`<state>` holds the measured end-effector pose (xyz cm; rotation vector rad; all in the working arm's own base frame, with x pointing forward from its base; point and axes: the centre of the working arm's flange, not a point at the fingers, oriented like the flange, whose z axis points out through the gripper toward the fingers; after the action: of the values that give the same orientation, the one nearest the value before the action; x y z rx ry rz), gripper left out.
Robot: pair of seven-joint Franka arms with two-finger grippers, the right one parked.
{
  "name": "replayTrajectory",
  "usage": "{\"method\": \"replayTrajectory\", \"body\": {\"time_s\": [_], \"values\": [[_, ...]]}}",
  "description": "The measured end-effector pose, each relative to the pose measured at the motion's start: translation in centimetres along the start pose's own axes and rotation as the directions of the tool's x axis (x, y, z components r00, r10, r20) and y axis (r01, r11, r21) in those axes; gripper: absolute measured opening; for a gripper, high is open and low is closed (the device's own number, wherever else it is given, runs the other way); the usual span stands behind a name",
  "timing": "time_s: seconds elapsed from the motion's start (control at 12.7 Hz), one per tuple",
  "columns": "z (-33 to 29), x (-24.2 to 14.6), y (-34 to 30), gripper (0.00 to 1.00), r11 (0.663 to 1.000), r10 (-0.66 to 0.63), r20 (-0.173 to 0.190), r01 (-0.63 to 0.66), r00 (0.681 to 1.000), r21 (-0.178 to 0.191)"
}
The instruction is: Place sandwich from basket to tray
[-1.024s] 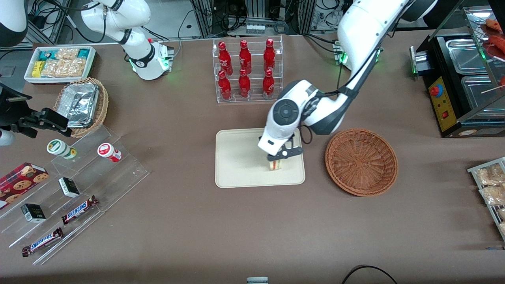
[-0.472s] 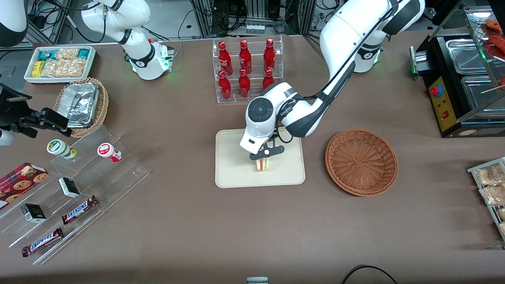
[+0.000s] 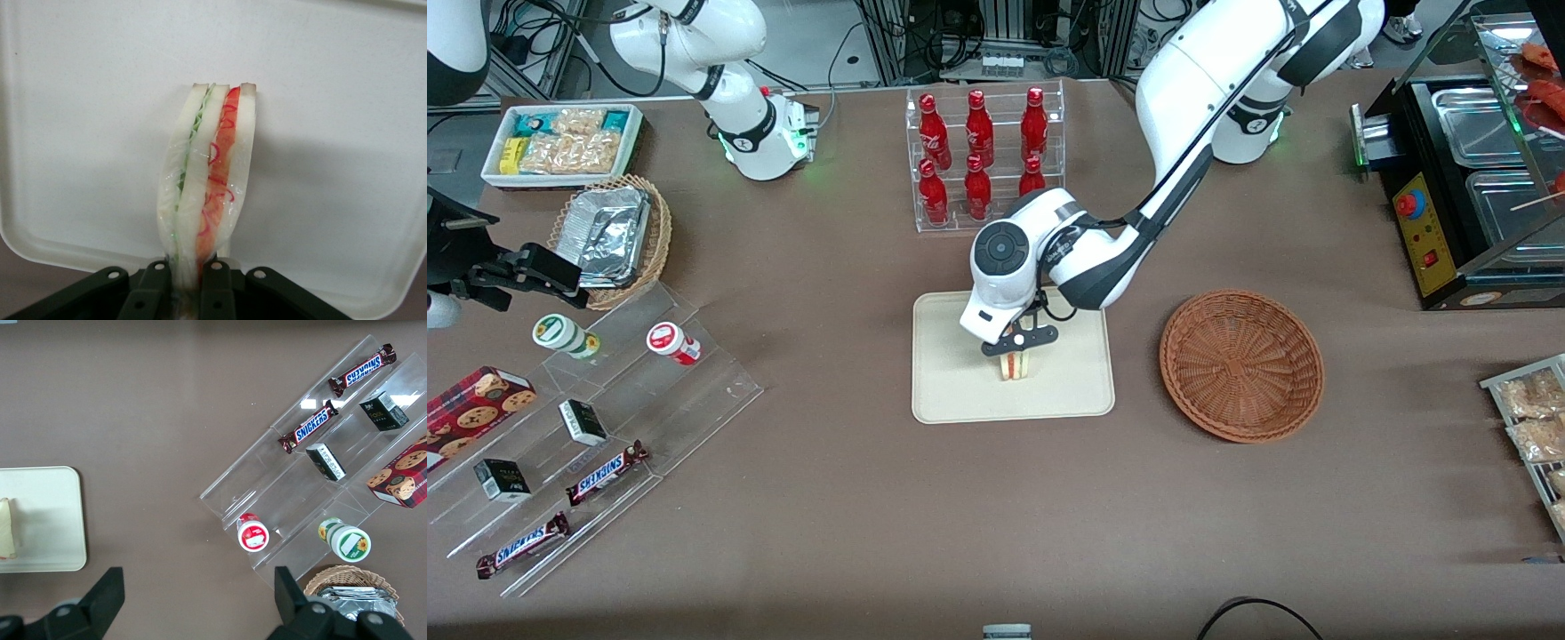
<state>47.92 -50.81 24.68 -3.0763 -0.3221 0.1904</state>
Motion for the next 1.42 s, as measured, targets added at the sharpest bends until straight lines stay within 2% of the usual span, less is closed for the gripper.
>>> {"method": "replayTrajectory", "body": {"time_s": [0.08,0.16,0.39,0.55,0.63,0.71,0.79,1.02,1.42], "values": [[0.5,0.2,-0.1,0.14,1.000,0.007,-0.018,-0.006,1.000,0.016],[0.9,0.3,-0.1,0.21,1.000,0.006,-0.025,-0.005,1.000,0.025],[0.3,0.6,0.1,0.53,1.000,-0.008,-0.033,0.009,0.999,0.012],[-2.3,1.2,0.7,0.73,0.999,-0.041,-0.059,0.039,0.997,-0.027],[-4.3,1.4,0.6,0.84,0.998,-0.052,-0.074,0.049,0.996,-0.037],[-6.5,1.4,0.2,0.96,0.998,-0.058,-0.085,0.056,0.995,-0.030],[-8.8,1.3,-0.4,1.00,0.998,-0.063,-0.096,0.062,0.993,-0.016],[-14.9,0.8,-3.2,1.00,0.997,-0.070,-0.127,0.075,0.989,0.035],[-19.2,5.7,-11.0,1.00,0.986,-0.090,-0.104,0.104,0.990,0.130]]}}
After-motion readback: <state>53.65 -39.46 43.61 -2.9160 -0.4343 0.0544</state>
